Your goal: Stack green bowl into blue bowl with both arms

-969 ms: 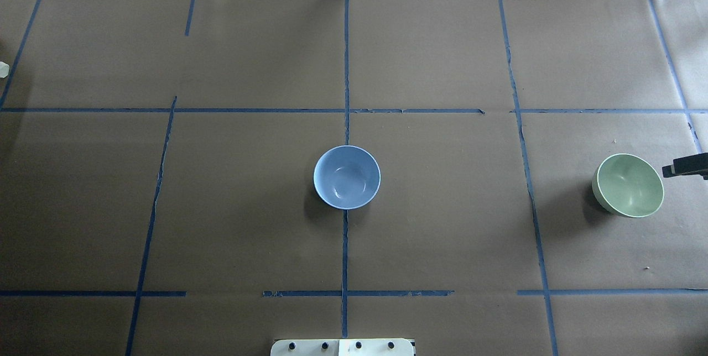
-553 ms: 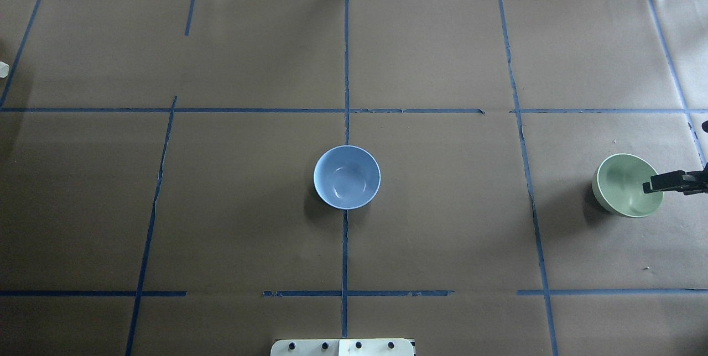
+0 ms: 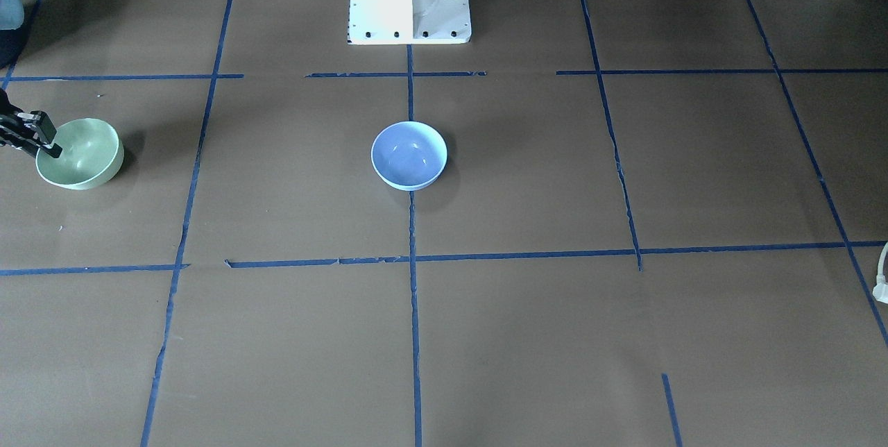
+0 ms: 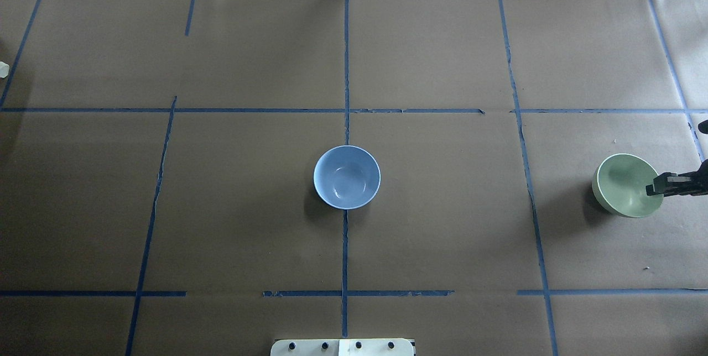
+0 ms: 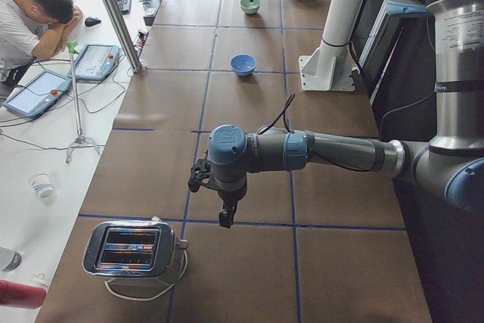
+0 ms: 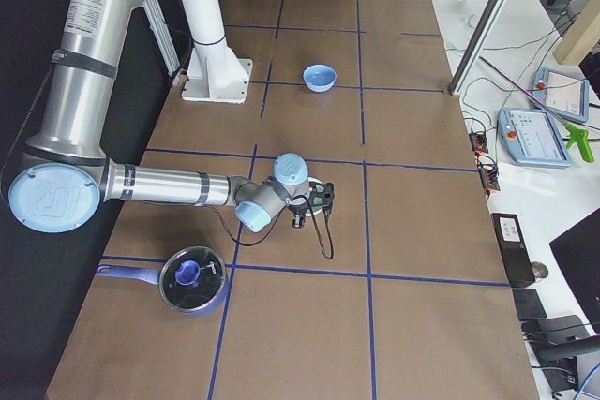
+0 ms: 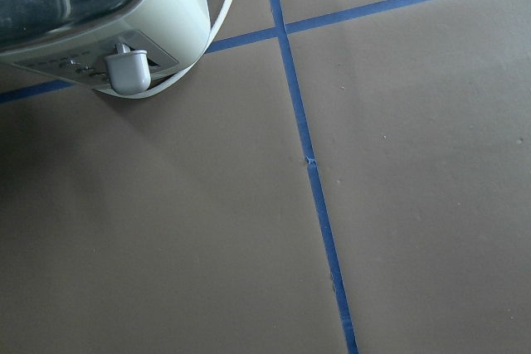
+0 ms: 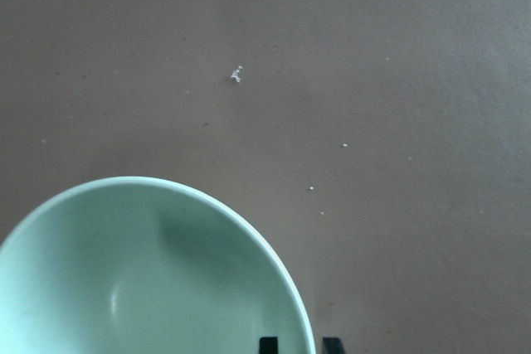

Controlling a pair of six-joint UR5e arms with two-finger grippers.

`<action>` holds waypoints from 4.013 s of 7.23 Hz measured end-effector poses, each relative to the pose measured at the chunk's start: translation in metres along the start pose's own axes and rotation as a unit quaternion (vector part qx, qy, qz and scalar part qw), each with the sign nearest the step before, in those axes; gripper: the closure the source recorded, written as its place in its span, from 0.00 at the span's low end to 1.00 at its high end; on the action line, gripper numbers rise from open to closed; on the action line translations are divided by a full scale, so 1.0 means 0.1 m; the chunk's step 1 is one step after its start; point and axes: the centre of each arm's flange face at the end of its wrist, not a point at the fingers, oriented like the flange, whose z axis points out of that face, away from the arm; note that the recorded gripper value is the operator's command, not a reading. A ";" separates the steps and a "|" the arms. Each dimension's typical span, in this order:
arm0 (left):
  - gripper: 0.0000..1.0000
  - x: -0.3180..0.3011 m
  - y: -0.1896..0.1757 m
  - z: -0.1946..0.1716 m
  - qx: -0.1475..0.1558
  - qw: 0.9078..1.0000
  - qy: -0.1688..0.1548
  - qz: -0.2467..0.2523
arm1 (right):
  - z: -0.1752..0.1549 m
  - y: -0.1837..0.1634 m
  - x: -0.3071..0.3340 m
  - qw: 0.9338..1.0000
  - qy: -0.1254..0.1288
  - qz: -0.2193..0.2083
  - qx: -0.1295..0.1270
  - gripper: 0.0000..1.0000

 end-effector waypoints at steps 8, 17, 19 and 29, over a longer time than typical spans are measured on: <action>0.00 0.01 -0.01 -0.01 0.001 1.000 0.000 0.002 | -0.57 -0.58 -4.72 0.990 -0.018 0.136 -0.038 1.00; 0.00 0.03 -0.02 -0.02 0.003 1.000 0.004 0.003 | 0.65 0.14 -5.74 0.984 0.016 0.175 -0.012 0.81; 0.00 0.03 -0.02 -0.02 0.003 1.000 0.004 0.003 | 0.64 0.16 -5.73 0.985 0.015 0.173 -0.013 0.00; 0.00 0.05 -0.08 0.00 -0.004 1.000 0.003 0.003 | -1.16 -1.87 -1.90 0.992 0.059 -0.080 -0.077 0.00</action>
